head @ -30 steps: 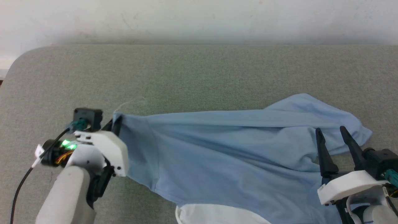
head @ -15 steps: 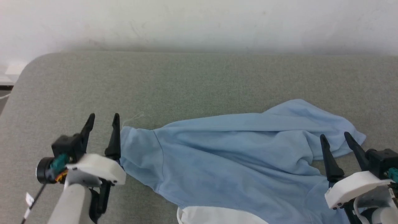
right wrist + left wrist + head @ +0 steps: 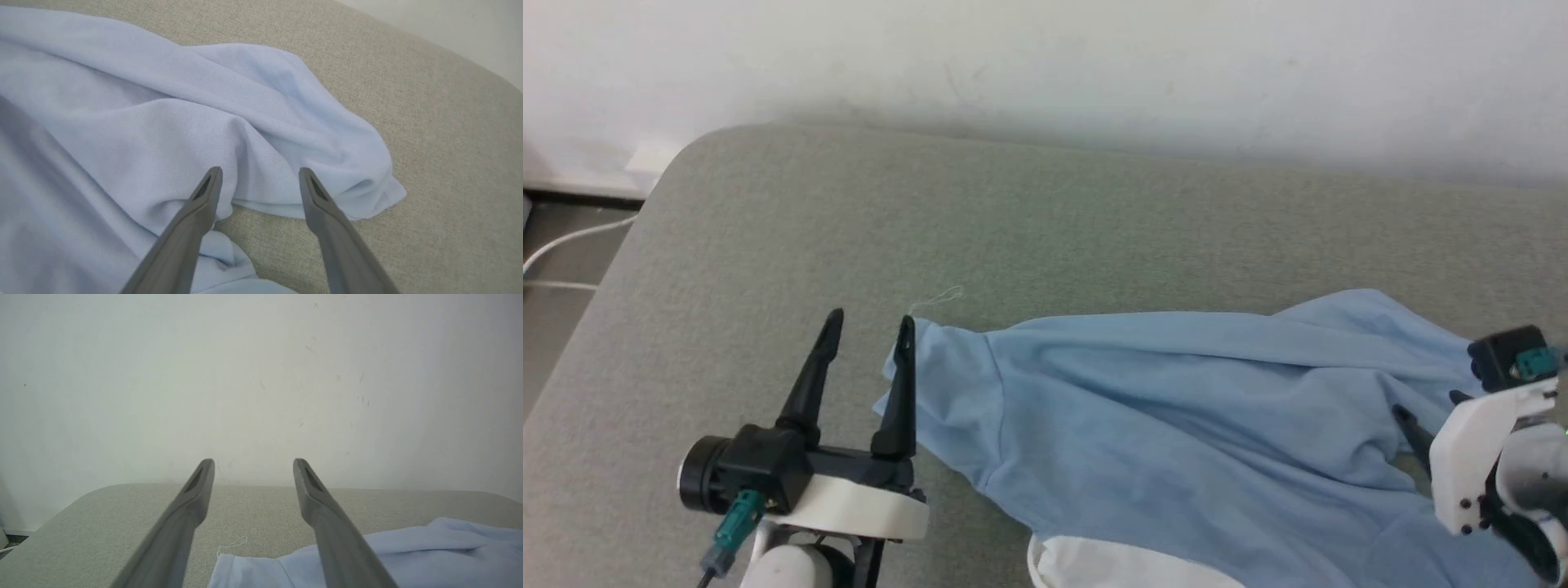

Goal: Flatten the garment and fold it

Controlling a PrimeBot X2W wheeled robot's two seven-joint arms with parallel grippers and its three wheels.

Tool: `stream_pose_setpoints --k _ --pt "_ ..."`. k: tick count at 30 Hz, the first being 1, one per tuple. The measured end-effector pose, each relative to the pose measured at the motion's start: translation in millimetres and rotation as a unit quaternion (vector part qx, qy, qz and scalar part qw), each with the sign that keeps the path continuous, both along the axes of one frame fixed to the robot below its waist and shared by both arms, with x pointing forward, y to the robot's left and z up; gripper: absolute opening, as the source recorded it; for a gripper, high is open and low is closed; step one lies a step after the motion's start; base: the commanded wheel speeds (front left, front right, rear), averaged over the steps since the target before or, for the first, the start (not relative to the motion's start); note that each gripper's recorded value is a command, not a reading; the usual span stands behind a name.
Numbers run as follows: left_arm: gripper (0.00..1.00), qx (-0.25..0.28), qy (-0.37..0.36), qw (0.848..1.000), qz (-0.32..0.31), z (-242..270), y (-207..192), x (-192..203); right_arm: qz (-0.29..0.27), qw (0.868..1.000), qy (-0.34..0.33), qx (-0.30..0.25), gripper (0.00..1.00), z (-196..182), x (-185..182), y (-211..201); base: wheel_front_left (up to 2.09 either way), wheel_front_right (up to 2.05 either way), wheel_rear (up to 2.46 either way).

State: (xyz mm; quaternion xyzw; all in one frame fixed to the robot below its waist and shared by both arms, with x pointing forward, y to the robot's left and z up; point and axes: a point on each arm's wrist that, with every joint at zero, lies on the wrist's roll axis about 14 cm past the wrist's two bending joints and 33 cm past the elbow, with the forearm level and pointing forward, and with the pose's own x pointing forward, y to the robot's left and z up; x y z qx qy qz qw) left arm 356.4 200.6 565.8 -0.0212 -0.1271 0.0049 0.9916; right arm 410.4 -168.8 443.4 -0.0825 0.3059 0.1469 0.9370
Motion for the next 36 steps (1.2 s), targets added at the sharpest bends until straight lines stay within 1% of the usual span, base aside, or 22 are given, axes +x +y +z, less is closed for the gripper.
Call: stream_pose_setpoints --k 4,6,10,14,15,16,17,19,23,27,29,32,36 --pt "1.0 -0.004 0.006 1.0 0.002 -4.5 0.0 -3.0 0.018 0.998 0.055 -0.028 1.0 -14.6 12.7 3.3 0.0 0.0 0.0" --pt "1.0 -0.007 0.012 1.0 0.005 -7.9 1.3 -3.8 0.024 0.994 0.093 -0.048 1.0 -30.1 13.6 2.7 0.0 0.0 0.0" --pt "1.0 -0.011 0.025 1.0 0.014 -16.5 6.2 -5.5 0.025 0.987 0.138 -0.078 1.0 -55.1 19.5 -2.6 0.0 0.0 0.0" --pt "1.0 -0.013 0.044 0.999 0.028 -27.7 14.7 -8.3 0.029 0.985 0.148 -0.09 1.0 -67.0 33.0 0.6 0.0 0.0 0.0" --pt "1.0 -0.013 0.048 0.998 0.031 -30.1 16.8 -9.2 0.032 0.984 0.151 -0.09 0.76 -70.4 34.6 2.9 0.0 0.0 0.0" --pt "1.0 -0.013 0.052 0.998 0.035 -32.2 19.3 -10.0 0.036 0.983 0.155 -0.092 0.09 -74.1 35.2 5.0 0.0 0.0 0.0" --pt "1.0 -0.013 0.055 0.998 0.039 -34.1 21.3 -10.7 0.039 0.982 0.158 -0.094 0.0 -76.9 36.3 6.6 0.0 0.0 0.0" --pt "1.0 -0.013 0.06 0.997 0.044 -36.9 24.6 -11.7 0.046 0.984 0.144 -0.094 0.0 -76.6 43.0 9.5 0.0 0.0 0.0" --pt "1.0 -0.016 0.065 0.997 0.04 -40.7 22.9 -10.5 0.046 0.993 0.075 -0.081 0.0 -63.8 62.6 12.5 0.0 0.0 0.0" --pt "1.0 -0.016 0.054 0.998 0.033 -33.9 18.9 -7.2 0.047 0.996 -0.006 -0.074 0.0 -33.2 87.4 14.5 0.0 0.0 0.0" --pt "1.0 -0.016 0.053 0.998 0.029 -33.3 17.9 -7.1 0.054 0.994 -0.057 -0.075 0.0 -8.4 107.2 19.4 0.0 0.0 0.0" --pt "1.0 -0.016 0.054 0.998 0.028 -33.9 17.3 -5.4 0.073 0.986 -0.128 -0.076 0.0 28.7 137.0 32.9 0.0 0.0 0.0" --pt "1.0 -0.016 0.055 0.998 0.033 -34.1 20.4 -3.1 0.096 0.974 -0.19 -0.078 0.0 61.8 168.8 53.1 0.0 0.0 0.0"
